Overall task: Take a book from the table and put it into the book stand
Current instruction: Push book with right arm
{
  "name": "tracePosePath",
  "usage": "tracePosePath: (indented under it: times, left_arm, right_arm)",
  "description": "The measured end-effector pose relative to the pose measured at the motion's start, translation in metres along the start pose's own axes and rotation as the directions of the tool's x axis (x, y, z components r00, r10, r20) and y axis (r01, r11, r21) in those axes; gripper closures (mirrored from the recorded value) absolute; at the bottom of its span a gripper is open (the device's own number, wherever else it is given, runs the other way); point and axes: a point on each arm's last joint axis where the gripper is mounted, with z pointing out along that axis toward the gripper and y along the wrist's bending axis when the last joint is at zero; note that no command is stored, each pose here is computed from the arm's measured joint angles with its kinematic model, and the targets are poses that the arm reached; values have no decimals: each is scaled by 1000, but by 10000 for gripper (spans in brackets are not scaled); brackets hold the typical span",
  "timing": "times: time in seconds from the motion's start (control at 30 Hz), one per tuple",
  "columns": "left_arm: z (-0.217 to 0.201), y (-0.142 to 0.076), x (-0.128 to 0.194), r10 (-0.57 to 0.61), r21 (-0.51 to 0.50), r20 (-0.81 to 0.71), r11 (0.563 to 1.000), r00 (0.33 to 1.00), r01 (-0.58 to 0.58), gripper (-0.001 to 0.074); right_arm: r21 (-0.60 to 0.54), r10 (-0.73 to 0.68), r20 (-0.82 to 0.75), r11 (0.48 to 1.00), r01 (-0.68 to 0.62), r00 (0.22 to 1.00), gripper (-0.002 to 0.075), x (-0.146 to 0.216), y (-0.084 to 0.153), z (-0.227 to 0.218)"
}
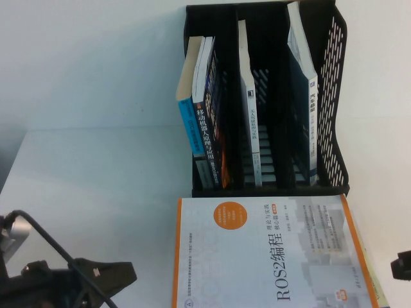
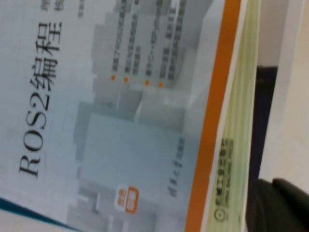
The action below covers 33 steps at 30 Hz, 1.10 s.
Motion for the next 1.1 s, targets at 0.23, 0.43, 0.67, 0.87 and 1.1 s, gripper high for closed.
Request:
tracePosePath:
  times: [0.23, 0.43, 0.67, 0.87, 1.1]
  left_arm:
    - [16, 4, -11, -93, 31, 10, 995, 996, 92, 317]
    - [21, 1, -22, -74, 37, 22, 997, 997, 73, 273]
    - [19, -10, -30, -14, 68, 37, 998, 999, 11, 267]
    - [18, -17, -30, 36, 108, 8, 993, 999, -36, 267]
    - [14, -5, -48, 28, 24, 92, 999, 995, -30, 267]
  right_arm:
    - [-5, -27, -34, 1000, 27, 999, 729, -33, -1, 27]
    - [-14, -42, -86, 999, 41, 995, 729, -50, -1, 49]
    - [-25, -80, -93, 997, 78, 992, 728, -57, 14, 61]
    - [-41, -116, -99, 993, 112, 988, 728, -54, 30, 66]
    - [-59, -87, -93, 995, 82, 992, 728, -54, 34, 66]
